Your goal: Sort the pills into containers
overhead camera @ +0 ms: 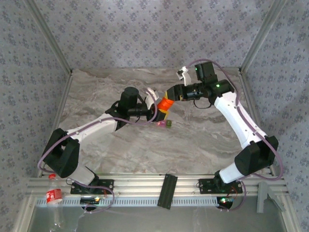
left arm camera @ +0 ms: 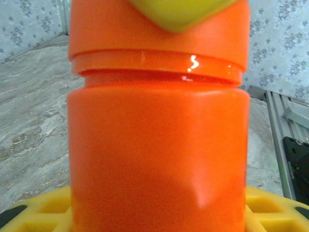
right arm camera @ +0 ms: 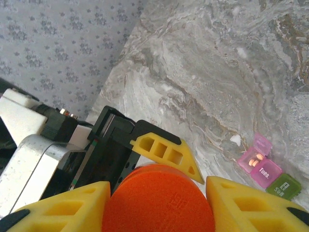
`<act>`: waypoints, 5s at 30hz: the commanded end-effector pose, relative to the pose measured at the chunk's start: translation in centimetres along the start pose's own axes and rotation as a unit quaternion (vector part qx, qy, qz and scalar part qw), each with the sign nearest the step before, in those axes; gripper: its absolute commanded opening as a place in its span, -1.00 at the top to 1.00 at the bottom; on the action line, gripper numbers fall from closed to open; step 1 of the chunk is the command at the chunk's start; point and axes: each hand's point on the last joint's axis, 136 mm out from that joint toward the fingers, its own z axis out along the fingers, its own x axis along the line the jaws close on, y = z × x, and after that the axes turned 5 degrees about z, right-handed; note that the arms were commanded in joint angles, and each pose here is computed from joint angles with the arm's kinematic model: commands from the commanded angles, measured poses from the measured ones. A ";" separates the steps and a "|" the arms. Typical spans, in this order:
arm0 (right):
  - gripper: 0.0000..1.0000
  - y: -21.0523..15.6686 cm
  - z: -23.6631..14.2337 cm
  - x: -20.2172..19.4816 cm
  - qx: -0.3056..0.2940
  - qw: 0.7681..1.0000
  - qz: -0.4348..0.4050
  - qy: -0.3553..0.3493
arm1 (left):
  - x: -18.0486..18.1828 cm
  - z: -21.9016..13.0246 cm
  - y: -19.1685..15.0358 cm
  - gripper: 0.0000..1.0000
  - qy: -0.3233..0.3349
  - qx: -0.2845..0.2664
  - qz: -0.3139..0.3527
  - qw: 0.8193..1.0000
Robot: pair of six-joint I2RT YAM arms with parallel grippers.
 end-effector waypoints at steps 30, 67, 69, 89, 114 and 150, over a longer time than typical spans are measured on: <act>-0.84 2.4 -4.2 0.2 -0.089 0.994 0.058 -0.005 | 2.2 -1.2 3.2 1.00 0.080 -0.071 0.058 0.993; -0.35 -1.5 0.2 0.7 0.036 0.999 -0.032 0.003 | -0.1 -1.3 2.9 1.00 -0.013 -0.040 0.036 0.998; -0.33 -1.4 0.3 0.9 0.037 0.999 -0.031 0.008 | -0.2 -1.3 3.0 1.00 -0.014 -0.041 0.037 0.998; 0.10 -1.2 3.0 -1.2 0.027 0.997 0.073 -0.024 | 1.1 -1.4 3.3 1.00 0.043 -0.050 0.054 0.996; -0.61 -0.2 0.2 -1.1 -0.057 0.989 0.130 -0.032 | 2.0 -0.6 2.6 1.00 0.133 -0.054 0.089 0.986; -0.44 -0.5 -1.1 3.0 0.014 0.997 -0.065 0.034 | -2.1 -2.2 4.5 1.00 -0.063 -0.056 0.022 0.996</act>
